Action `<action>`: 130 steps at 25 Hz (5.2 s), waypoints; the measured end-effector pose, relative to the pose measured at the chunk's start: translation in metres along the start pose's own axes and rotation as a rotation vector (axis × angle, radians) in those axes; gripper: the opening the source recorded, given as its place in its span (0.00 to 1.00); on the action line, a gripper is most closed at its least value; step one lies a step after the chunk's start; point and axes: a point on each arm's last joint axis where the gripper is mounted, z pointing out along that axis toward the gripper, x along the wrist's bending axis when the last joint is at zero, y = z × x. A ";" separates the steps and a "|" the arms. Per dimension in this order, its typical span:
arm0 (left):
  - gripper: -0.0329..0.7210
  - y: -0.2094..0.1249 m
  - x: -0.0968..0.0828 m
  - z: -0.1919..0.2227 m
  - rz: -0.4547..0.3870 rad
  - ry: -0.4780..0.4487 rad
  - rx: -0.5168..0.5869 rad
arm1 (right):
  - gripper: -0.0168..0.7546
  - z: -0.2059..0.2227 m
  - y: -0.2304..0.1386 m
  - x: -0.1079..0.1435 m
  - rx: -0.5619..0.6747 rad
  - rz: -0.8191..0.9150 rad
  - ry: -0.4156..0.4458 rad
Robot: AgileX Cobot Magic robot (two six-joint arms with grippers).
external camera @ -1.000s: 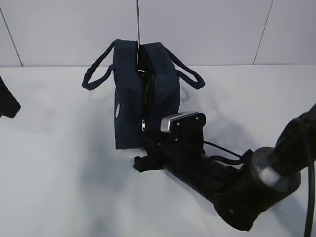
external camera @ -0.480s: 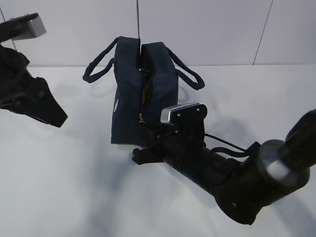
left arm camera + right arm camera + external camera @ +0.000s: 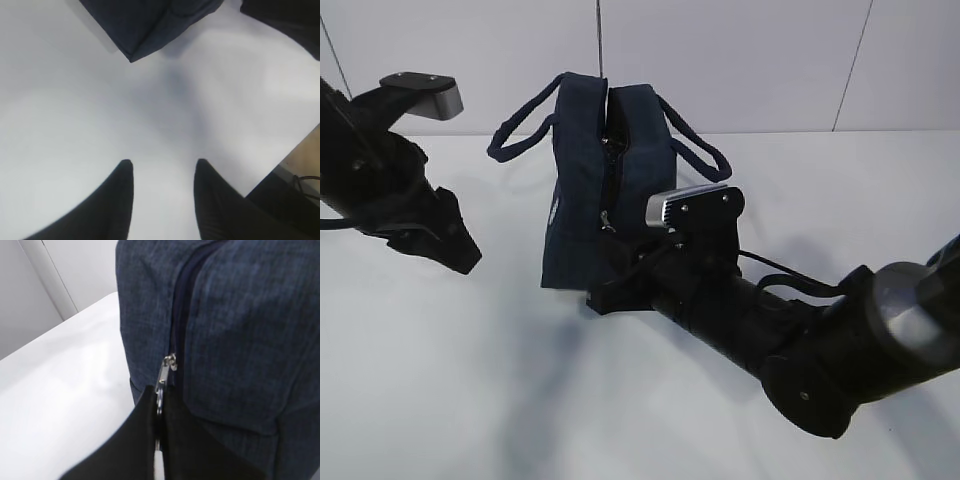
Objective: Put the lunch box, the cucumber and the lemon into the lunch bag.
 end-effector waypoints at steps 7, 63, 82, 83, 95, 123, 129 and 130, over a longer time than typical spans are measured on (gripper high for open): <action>0.42 0.004 0.009 0.018 0.000 0.023 -0.004 | 0.02 -0.004 0.016 0.004 0.000 -0.026 0.000; 0.37 0.019 -0.016 0.023 0.055 0.025 -0.128 | 0.02 0.016 0.083 0.015 0.004 -0.117 -0.075; 0.36 -0.018 -0.019 0.027 0.068 0.024 -0.093 | 0.02 0.022 0.097 0.018 0.009 -0.139 -0.075; 0.36 -0.020 -0.017 0.029 0.081 0.050 -0.126 | 0.02 0.022 0.097 0.018 0.009 -0.139 -0.075; 0.36 -0.019 -0.018 0.052 0.105 0.189 -0.339 | 0.02 0.022 0.097 0.018 0.010 -0.133 -0.079; 0.26 -0.060 -0.052 0.035 0.178 -0.128 0.191 | 0.02 0.021 0.092 0.017 0.078 -0.139 -0.084; 0.26 -0.064 -0.064 -0.007 0.172 -0.120 0.112 | 0.02 0.021 0.092 0.016 0.078 -0.119 -0.096; 0.26 -0.067 -0.066 -0.016 0.173 -0.106 0.065 | 0.02 0.021 0.092 0.016 0.078 -0.115 -0.099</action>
